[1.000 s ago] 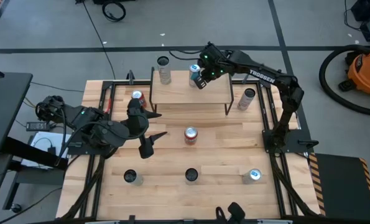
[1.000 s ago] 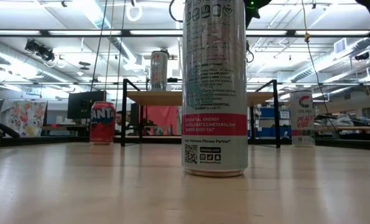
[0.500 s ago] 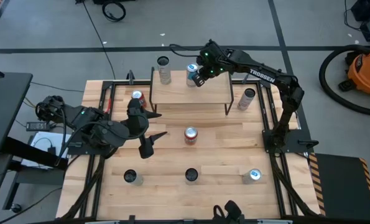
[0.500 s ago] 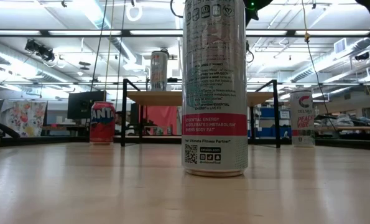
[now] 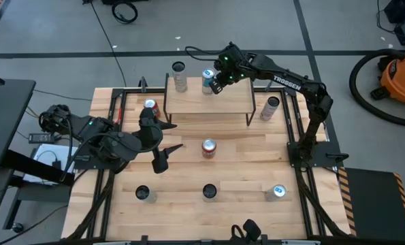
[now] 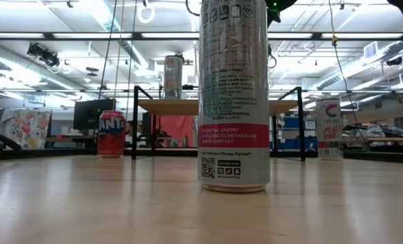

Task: Place canned beverage on shelf
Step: Put the top blue soda can on the shelf, then put the bottom red soda can on the shelf

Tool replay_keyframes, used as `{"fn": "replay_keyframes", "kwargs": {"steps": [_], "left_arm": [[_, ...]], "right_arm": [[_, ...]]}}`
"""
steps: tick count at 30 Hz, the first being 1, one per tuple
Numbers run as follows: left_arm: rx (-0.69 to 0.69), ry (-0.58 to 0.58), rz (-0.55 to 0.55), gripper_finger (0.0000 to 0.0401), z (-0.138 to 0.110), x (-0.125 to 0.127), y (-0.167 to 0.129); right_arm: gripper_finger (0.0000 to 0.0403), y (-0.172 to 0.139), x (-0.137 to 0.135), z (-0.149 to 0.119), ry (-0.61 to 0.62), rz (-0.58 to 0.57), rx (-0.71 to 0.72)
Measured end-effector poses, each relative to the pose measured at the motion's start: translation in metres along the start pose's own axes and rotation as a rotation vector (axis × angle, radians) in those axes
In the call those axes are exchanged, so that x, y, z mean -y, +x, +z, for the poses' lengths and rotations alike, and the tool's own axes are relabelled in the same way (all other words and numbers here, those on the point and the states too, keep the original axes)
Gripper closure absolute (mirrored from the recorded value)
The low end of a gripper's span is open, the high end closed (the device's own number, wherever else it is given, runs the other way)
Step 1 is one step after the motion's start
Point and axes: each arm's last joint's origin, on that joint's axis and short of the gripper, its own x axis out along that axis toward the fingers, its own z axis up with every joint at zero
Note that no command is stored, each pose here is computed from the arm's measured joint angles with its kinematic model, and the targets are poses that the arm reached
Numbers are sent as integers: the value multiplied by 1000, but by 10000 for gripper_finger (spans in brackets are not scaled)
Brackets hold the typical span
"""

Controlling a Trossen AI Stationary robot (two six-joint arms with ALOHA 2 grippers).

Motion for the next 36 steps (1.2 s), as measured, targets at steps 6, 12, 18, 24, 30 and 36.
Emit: {"fn": "replay_keyframes", "kwargs": {"steps": [6,12,18,24,30,36], "left_arm": [[0,0,0,90,0,0,0],[0,0,0,90,0,0,0],[0,0,0,90,0,0,0],[0,0,0,90,0,0,0],[0,0,0,90,0,0,0],[0,0,0,90,0,0,0]], "right_arm": [[398,0,-1,0,-1,3,6],[398,0,-2,0,-2,29,0],[398,0,-4,1,-8,42,9],[398,0,-6,3,-24,65,26],[398,0,-6,2,-23,64,19],[398,0,-8,-4,-24,58,-36]]}}
